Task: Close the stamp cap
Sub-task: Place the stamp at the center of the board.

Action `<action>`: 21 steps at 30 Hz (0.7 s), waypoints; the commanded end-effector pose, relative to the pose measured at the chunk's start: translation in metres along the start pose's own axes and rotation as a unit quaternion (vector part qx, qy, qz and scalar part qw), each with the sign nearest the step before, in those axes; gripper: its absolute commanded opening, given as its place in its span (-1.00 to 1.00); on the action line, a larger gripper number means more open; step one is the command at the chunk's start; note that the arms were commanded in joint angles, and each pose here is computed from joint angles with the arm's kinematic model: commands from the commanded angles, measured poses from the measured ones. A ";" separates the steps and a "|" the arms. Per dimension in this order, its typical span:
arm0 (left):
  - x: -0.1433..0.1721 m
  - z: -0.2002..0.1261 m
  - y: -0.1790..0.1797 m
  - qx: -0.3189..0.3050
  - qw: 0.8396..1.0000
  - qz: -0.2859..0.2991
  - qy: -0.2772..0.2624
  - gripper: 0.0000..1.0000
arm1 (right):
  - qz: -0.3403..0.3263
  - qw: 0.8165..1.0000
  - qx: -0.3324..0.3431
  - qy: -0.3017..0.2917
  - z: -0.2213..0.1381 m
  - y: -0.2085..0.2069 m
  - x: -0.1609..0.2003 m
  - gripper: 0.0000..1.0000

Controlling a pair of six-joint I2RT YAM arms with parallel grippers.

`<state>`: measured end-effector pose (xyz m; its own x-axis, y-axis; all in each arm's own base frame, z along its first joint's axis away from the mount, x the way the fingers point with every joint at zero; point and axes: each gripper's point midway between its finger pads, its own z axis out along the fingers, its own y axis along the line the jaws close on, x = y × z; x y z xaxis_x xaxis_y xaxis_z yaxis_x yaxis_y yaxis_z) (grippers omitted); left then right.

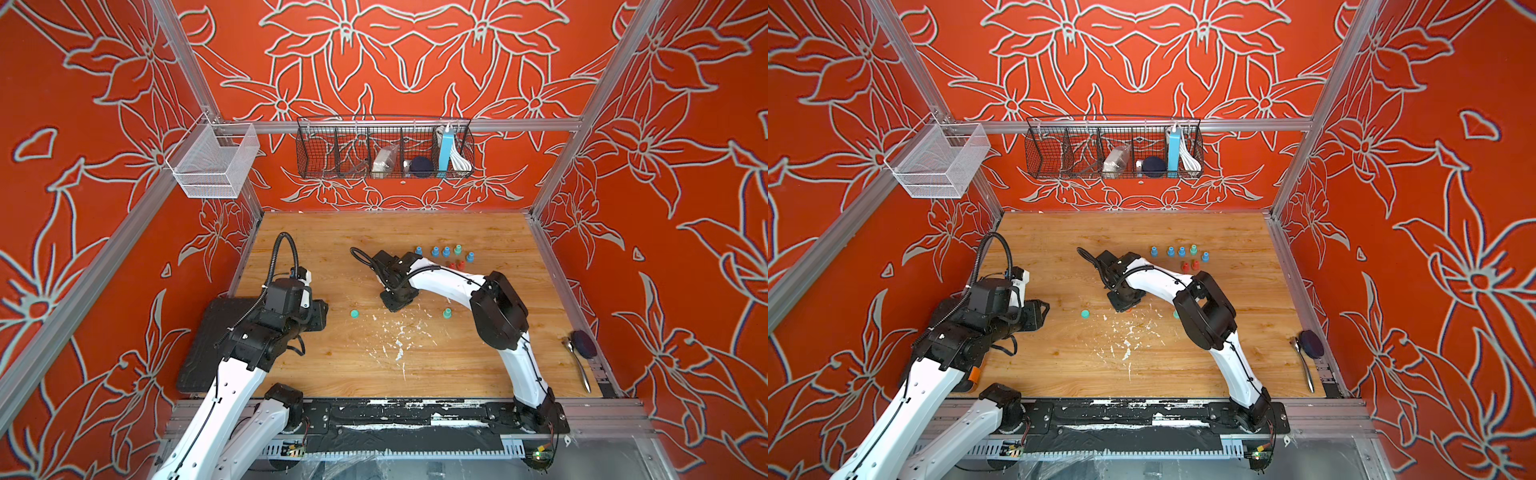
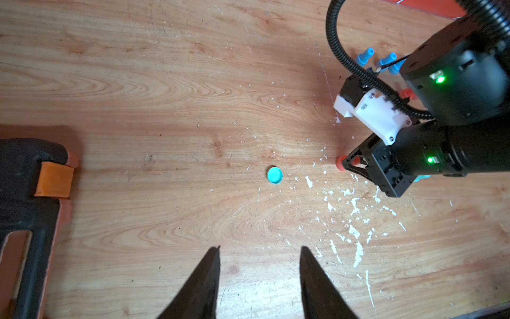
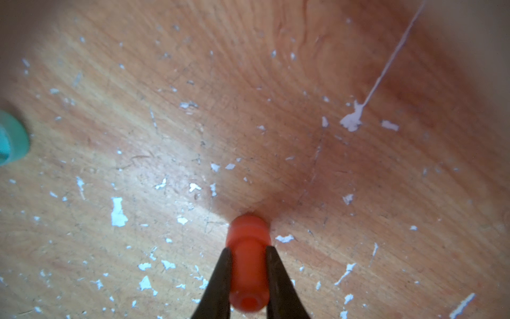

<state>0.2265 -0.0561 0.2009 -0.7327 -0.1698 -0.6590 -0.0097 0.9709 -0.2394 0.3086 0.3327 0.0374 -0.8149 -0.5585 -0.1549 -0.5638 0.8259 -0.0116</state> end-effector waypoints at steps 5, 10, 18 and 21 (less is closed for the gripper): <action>-0.003 -0.001 0.001 -0.002 1.000 0.006 -0.007 -0.05 | 0.046 0.996 0.052 0.053 0.037 -0.067 0.025 -0.89; -0.003 0.000 0.001 -0.003 1.000 0.005 -0.006 -0.05 | 0.064 0.995 0.055 0.054 0.037 -0.090 0.025 -0.89; -0.003 0.000 0.001 -0.002 1.000 0.005 -0.005 -0.05 | 0.101 0.991 0.068 0.059 0.036 -0.135 0.027 -0.89; -0.003 -0.001 0.001 -0.001 1.000 0.005 -0.007 -0.05 | 0.111 0.989 0.075 0.061 0.036 -0.151 0.029 -0.90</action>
<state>0.2266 -0.0562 0.2006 -0.7337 -0.1696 -0.6579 -0.0098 0.9709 -0.2393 0.3906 0.2365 0.0380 -0.9139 -0.3535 -0.1993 -0.3542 0.9346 -0.0333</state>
